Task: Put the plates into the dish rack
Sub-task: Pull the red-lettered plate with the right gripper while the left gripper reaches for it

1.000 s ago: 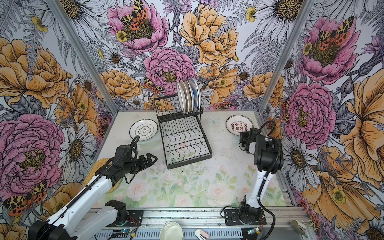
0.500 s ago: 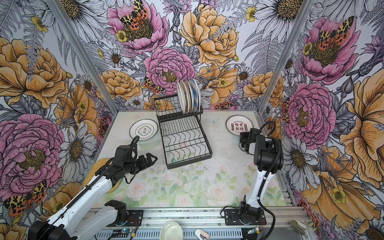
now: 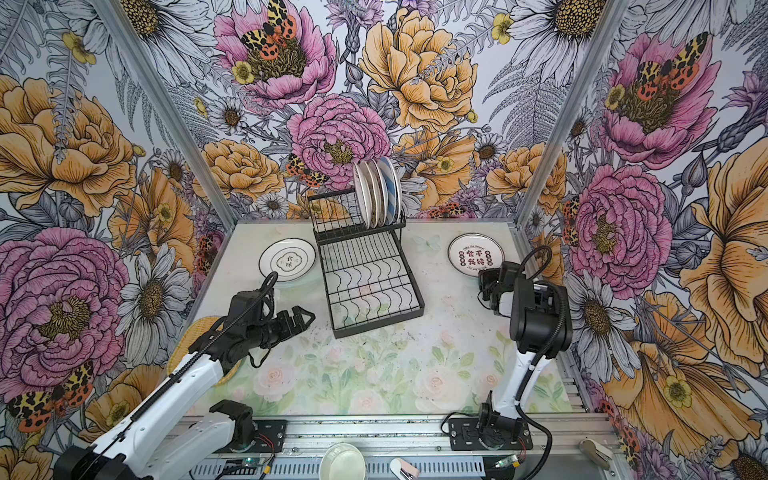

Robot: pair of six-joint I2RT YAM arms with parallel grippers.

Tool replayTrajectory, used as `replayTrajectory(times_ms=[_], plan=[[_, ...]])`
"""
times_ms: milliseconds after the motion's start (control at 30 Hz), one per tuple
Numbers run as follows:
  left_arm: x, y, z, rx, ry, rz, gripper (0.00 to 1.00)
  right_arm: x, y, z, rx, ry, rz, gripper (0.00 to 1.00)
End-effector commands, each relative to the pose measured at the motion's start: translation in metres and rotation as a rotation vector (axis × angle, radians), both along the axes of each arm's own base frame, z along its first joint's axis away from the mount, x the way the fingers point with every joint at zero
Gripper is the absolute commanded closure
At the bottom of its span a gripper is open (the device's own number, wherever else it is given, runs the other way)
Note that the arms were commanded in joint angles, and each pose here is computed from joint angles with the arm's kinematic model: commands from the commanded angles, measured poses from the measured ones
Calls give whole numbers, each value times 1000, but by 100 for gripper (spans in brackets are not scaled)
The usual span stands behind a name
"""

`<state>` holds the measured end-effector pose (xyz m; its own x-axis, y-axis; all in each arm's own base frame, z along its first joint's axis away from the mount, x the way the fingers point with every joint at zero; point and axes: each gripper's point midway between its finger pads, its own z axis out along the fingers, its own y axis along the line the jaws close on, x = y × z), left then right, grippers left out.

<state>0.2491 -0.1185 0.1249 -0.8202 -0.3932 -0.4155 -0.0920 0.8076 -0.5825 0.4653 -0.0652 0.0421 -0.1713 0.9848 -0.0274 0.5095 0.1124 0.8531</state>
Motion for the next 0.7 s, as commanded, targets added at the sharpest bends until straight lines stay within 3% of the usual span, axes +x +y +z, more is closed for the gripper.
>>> replayTrajectory(times_ms=[0,667], plan=[[0,-3,4,-6,-29,-11,1,0,7,46,-36,-129,56,100],[3,-38,20,-78,-92,-170,1,-104,85,107,-83,-141,335,100]])
